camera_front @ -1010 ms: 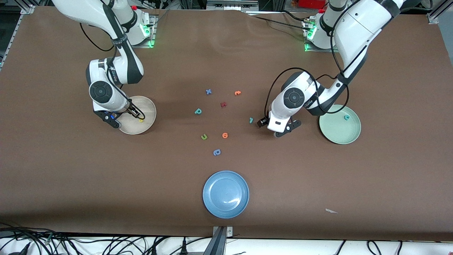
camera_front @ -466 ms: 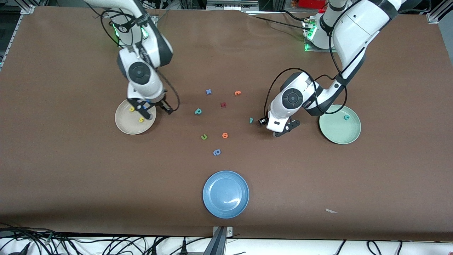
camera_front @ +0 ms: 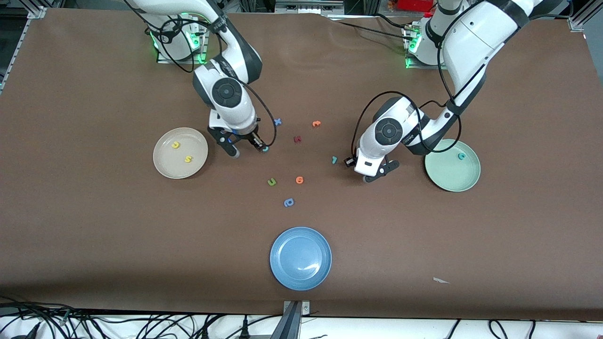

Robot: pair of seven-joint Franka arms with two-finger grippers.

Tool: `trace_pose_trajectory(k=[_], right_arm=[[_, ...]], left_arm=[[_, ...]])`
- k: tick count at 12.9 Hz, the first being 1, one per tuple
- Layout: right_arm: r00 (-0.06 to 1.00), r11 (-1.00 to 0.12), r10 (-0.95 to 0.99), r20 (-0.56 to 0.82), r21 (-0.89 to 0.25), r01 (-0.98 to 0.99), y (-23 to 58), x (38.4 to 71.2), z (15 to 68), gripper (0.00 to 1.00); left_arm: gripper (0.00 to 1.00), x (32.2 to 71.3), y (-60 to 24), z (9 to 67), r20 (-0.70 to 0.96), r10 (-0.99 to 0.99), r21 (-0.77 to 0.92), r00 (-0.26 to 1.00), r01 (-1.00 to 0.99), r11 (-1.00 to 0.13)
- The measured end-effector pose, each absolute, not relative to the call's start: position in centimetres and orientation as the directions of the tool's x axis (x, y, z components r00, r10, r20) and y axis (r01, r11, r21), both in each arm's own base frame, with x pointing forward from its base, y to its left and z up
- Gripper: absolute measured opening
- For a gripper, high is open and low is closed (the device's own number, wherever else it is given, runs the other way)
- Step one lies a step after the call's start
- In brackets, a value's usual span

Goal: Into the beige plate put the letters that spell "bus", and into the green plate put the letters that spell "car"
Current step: 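Grasp the yellow p with the left gripper while the right gripper grasps the d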

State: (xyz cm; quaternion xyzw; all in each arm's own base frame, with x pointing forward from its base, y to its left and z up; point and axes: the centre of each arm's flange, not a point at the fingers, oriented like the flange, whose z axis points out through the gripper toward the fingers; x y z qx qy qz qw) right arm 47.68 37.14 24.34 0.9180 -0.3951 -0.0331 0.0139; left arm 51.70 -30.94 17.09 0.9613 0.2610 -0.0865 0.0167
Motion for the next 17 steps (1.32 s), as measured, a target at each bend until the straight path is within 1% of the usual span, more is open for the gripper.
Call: trace_pose_trajectory(k=[1,2,3,4,8,10,13,15,16,17], right_arm=[[0.689,-0.691,-0.723,-0.051,0.040,-0.722,37.6,47.8,23.6,0.55],[0.691,-0.693,-0.721,-0.051,0.022,-0.721,38.0,48.0,23.0,0.55],[0.693,-0.695,-0.719,-0.052,0.011,-0.719,38.2,48.0,22.3,0.55],[0.695,-0.697,-0.717,-0.054,0.014,-0.717,38.3,47.9,21.4,0.55],[0.701,-0.703,-0.711,-0.059,0.036,-0.710,38.3,47.5,19.6,0.54],[0.700,-0.703,-0.711,-0.061,0.044,-0.710,38.3,47.4,19.2,0.54],[0.700,-0.703,-0.711,-0.063,0.045,-0.710,38.3,47.3,18.4,0.53],[0.700,-0.702,-0.712,-0.064,0.043,-0.711,38.2,47.3,18.0,0.52],[0.700,-0.702,-0.712,-0.064,0.042,-0.711,38.3,47.3,17.9,0.49],[0.700,-0.702,-0.712,-0.063,0.040,-0.711,38.3,47.3,17.9,0.49]], left_arm=[[0.38,51.8,-31.0,17.2,-0.174,0.499,-0.011,0.849,0.505,-0.863],[0.38,51.8,-31.0,17.1,-0.175,0.499,-0.011,0.849,0.505,-0.863],[0.32,51.8,-31.0,17.2,-0.174,0.499,-0.010,0.849,0.505,-0.863],[0.28,51.8,-31.0,17.2,-0.174,0.499,-0.010,0.849,0.505,-0.863],[0.28,52.0,-30.9,17.2,-0.173,0.501,-0.009,0.848,0.508,-0.862],[0.28,52.8,-30.4,17.7,-0.165,0.513,0.000,0.843,0.520,-0.854],[0.28,55.5,-28.0,20.1,-0.136,0.536,0.013,0.834,0.542,-0.840],[0.28,56.5,-25.5,22.1,-0.130,0.515,-0.020,0.847,0.517,-0.855],[0.28,56.9,-24.1,23.4,-0.141,0.497,-0.032,0.856,0.498,-0.866],[0.28,57.3,-22.2,24.7,-0.162,0.473,-0.043,0.866,0.472,-0.880]])
